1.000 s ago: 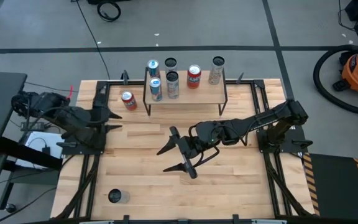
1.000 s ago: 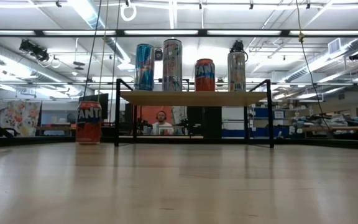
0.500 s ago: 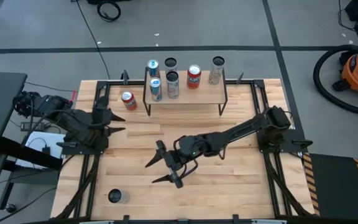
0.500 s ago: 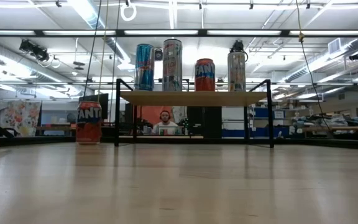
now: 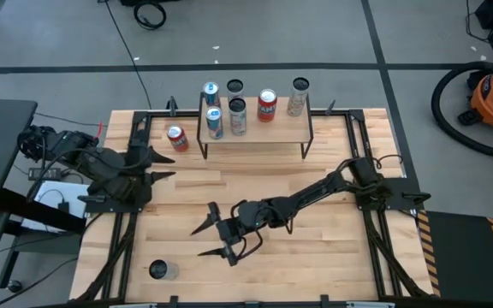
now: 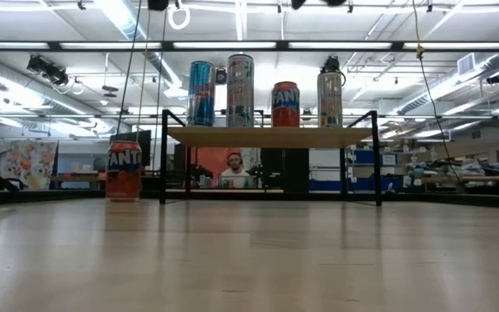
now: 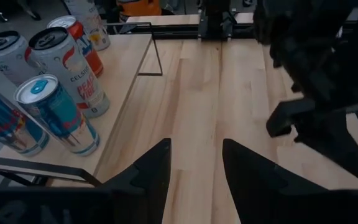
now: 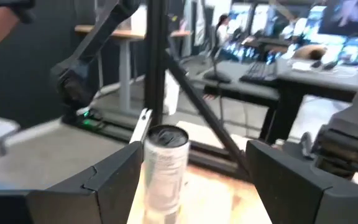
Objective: Place canned beverage on shelf
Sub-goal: Put the white yellow soda can on the shelf aligned with the other white yellow soda can
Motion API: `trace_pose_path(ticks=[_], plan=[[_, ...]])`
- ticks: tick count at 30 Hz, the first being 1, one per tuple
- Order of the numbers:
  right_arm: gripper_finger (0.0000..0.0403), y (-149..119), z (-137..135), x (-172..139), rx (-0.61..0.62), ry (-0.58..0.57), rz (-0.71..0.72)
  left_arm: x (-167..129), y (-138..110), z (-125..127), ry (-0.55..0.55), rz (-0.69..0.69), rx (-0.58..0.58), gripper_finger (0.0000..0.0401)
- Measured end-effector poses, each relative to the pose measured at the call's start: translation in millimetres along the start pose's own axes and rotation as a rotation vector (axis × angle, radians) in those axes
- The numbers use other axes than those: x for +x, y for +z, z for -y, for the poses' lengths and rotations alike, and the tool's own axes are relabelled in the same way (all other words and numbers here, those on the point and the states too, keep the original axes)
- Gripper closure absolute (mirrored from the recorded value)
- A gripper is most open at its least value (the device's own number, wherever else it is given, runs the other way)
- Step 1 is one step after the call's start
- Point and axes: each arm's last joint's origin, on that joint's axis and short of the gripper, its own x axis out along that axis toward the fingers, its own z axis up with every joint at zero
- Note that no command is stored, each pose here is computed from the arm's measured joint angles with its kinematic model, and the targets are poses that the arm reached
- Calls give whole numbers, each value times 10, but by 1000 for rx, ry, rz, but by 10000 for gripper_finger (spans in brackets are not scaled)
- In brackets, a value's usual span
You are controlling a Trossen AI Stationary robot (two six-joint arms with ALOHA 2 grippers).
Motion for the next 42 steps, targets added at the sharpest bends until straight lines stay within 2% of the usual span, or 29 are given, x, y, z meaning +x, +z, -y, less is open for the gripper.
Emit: trace_pose_path(ticks=[7, 12, 15, 20, 27, 33, 42], plan=[[106, -286, -24, 150, 4, -11, 16, 7, 3, 5, 1, 0, -2, 245], [106, -415, -52, 384, 1, 4, 33, 7, 2, 5, 1, -1, 0, 245], [106, -437, -78, 497, 12, 4, 47, 7, 0, 4, 2, -3, 1, 245], [106, -444, -90, 604, 104, -40, 59, 6, -3, 3, 2, -5, 12, 245], [106, -532, -290, 747, 74, -78, 51, 6, 0, 3, 2, -3, 4, 245], [106, -554, -288, 762, 79, -146, 25, 7, 1, 4, 1, -3, -34, 245], [106, -566, -358, 764, 99, -108, 9, 6, 8, 6, 0, 4, -103, 245]])
